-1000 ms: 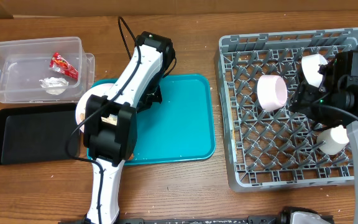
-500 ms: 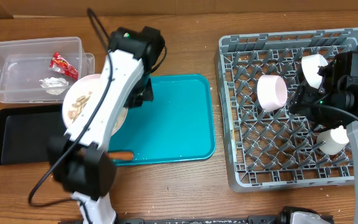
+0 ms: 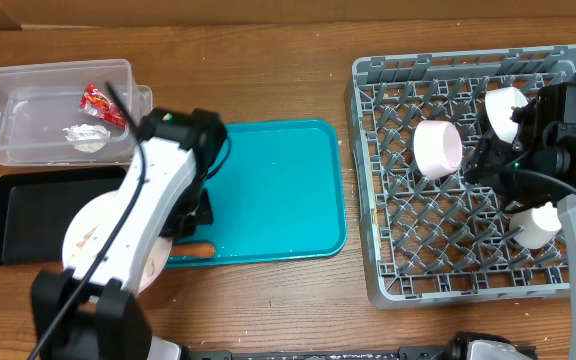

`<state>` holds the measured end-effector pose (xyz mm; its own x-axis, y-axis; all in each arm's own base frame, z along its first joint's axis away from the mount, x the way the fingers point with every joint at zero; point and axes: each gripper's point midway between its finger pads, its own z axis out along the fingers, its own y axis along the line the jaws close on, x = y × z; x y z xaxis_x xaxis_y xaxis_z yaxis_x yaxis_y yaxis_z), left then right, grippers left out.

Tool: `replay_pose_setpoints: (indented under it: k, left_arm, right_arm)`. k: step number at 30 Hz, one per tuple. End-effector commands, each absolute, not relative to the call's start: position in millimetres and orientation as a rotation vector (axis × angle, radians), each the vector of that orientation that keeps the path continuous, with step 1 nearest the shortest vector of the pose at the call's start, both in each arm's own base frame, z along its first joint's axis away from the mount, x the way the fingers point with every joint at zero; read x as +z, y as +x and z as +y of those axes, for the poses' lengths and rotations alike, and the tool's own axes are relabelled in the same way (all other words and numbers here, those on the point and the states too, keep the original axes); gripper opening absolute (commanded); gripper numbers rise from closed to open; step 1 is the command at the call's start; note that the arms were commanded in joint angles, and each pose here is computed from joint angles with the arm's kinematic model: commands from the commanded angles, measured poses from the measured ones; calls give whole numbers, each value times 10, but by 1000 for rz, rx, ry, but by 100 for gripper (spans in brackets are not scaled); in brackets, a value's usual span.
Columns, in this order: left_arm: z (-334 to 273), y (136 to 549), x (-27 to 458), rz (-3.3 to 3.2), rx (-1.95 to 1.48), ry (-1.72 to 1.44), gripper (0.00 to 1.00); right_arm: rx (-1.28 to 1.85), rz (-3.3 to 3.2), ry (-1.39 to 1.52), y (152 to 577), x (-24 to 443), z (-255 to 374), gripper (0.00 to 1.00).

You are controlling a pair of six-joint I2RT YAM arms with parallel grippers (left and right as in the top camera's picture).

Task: Sort waste into correct bins and load items into the dishwasher
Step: 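Carry the plate left over the black tray with the left gripper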

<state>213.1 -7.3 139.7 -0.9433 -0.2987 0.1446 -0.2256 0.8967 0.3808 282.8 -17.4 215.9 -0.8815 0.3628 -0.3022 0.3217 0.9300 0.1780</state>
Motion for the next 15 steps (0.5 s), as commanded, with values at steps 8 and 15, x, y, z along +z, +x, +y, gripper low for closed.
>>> replay_pose_setpoints:
  k: [8,15]
  left_arm:
    - [39,2302,1328,-2982,-305,375,4]
    - [114,2435,1290,-3022,-150,396,4]
  right_arm:
    - [187,2757,499,2816,2165,-161,70]
    - [186,2768,502,2789,2154,-158,70]
